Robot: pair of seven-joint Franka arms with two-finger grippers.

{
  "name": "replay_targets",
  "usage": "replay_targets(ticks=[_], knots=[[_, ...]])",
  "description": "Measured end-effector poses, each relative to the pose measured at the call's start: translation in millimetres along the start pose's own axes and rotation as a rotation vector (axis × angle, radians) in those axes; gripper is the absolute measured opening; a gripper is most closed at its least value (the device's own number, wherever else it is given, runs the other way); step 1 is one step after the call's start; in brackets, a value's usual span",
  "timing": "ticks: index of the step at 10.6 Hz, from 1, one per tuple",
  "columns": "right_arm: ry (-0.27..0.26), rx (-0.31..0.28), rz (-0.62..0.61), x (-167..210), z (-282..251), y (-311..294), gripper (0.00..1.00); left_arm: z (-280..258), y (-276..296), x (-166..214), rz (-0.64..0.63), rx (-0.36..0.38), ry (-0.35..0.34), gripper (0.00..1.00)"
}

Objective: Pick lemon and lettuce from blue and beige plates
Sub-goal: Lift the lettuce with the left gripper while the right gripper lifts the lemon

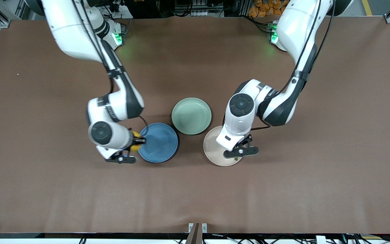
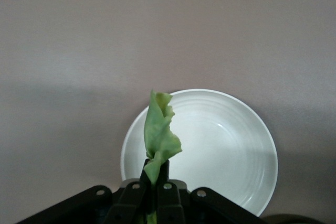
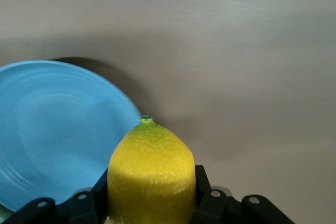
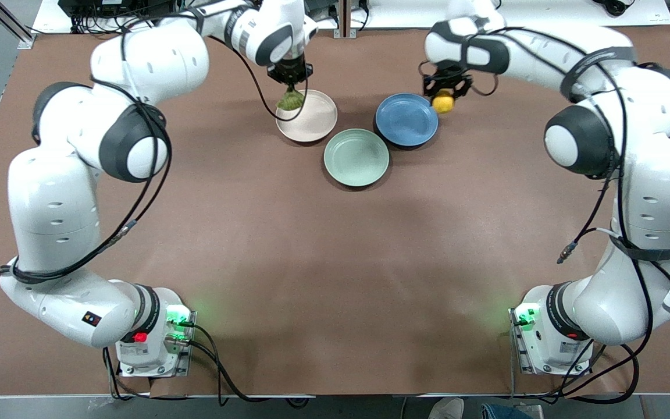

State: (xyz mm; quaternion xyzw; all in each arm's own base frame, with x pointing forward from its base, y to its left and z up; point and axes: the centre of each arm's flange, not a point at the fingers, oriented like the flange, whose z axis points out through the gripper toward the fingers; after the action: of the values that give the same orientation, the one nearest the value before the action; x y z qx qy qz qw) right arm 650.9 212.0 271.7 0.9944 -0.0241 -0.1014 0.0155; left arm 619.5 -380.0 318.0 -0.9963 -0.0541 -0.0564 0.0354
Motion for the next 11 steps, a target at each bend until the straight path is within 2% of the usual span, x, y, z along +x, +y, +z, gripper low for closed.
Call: replay_targets(ticks=[2,4,9,11], knots=[[-0.030,-0.048,-0.021,1,-25,45,0.63,-23,-21,12,-0.039,-0.010,0.004,0.05],[-0.046,-0.076,-0.056,3,-32,74,0.63,-24,-45,23,-0.051,0.002,-0.008,0.05],[-0.085,-0.103,-0.132,10,-20,153,0.63,-6,-108,48,0.082,0.054,-0.089,0.05],[-0.069,-0.096,-0.145,13,-7,180,0.63,1,-149,65,0.147,0.062,-0.119,0.05]])
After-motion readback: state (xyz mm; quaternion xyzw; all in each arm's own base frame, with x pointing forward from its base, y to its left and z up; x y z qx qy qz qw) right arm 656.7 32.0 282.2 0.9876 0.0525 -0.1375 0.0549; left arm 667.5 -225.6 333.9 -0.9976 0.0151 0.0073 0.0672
